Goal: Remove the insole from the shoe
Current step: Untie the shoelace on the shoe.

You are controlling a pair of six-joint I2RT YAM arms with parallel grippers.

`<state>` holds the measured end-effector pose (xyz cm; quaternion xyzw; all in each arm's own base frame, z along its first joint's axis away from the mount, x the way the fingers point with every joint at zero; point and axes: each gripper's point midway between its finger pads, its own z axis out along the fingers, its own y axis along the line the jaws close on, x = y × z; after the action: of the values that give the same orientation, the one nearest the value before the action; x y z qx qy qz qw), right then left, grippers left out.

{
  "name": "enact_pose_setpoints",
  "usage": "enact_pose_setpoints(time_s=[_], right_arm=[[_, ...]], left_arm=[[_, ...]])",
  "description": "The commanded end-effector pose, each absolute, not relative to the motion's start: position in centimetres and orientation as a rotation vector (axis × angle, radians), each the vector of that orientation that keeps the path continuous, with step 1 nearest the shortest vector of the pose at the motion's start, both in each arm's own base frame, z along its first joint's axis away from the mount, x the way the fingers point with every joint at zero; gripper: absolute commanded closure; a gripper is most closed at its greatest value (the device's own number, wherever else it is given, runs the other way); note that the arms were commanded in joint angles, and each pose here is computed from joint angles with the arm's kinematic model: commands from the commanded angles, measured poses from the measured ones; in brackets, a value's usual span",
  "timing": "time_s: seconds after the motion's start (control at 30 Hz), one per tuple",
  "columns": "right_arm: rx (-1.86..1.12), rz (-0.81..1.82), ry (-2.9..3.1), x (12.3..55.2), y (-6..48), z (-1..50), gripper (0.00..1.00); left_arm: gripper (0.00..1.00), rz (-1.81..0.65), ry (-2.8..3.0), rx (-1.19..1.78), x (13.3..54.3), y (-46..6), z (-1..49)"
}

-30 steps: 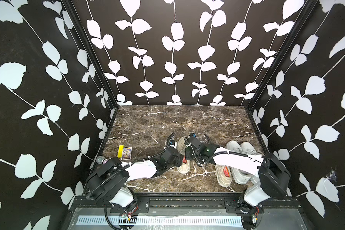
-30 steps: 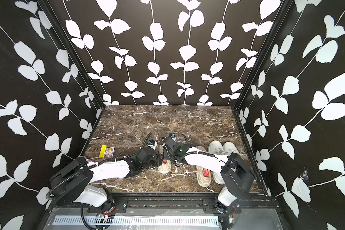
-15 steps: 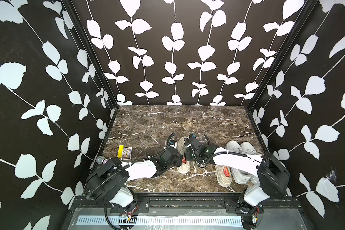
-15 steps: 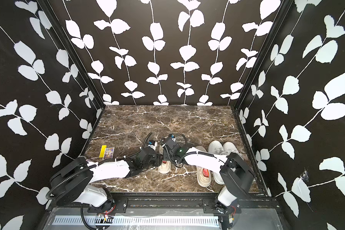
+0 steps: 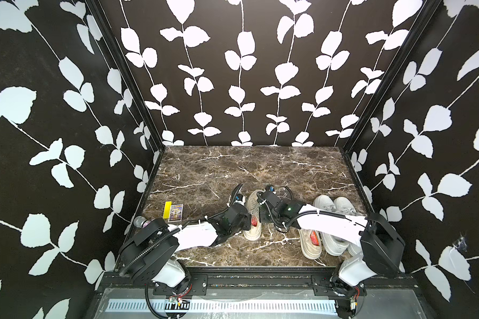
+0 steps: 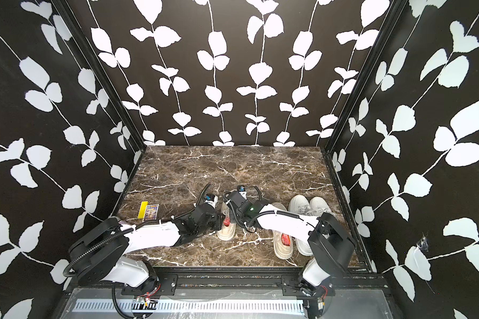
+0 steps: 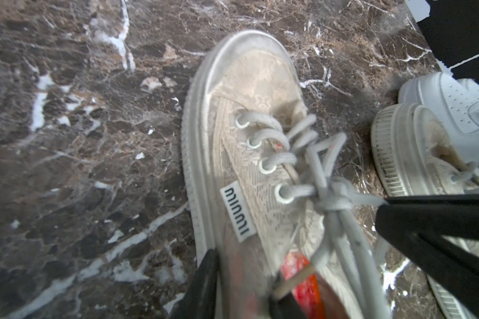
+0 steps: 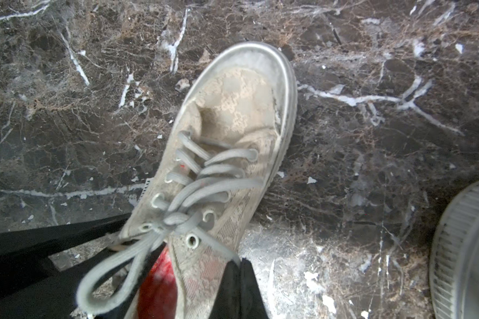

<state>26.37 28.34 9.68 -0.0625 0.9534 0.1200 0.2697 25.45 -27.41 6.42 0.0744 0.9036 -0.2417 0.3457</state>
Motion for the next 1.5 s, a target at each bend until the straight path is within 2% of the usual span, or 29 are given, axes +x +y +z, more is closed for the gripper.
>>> enact_pose_setpoints(time_s=[0.0,0.17,0.43,0.7,0.8,0.93,1.1,1.47], right_arm=[[-0.156,0.298,2.558,26.1,27.6,9.9,0.99],[-0.112,0.182,2.526,26.6,24.7,10.9,1.0],[0.01,0.166,2.482,27.2,20.9,12.0,1.0],[0.074,0.138,2.462,27.8,18.2,12.9,1.0],[-0.002,0.283,2.454,27.9,20.4,13.2,0.99],[-0.162,0.5,2.503,27.3,25.1,12.1,0.87],[-0.304,0.567,2.539,26.8,28.4,10.4,0.73],[-0.347,0.512,2.554,27.4,29.0,8.6,0.7]], left_arm=[[0.77,-0.615,2.313,0.151,26.0,-26.7,7.6],[0.84,-0.59,2.316,0.114,26.2,-25.9,7.4],[0.96,-0.581,2.316,0.073,26.6,-24.7,7.3],[1.0,-0.573,2.306,0.102,26.8,-24.7,7.9],[1.0,-0.592,2.304,0.124,26.8,-25.1,8.0],[1.0,-0.633,2.295,0.184,26.8,-26.3,8.4],[1.0,-0.691,2.288,0.286,26.6,-28.0,8.9],[1.0,-0.755,2.303,0.415,25.9,-29.8,8.3]])
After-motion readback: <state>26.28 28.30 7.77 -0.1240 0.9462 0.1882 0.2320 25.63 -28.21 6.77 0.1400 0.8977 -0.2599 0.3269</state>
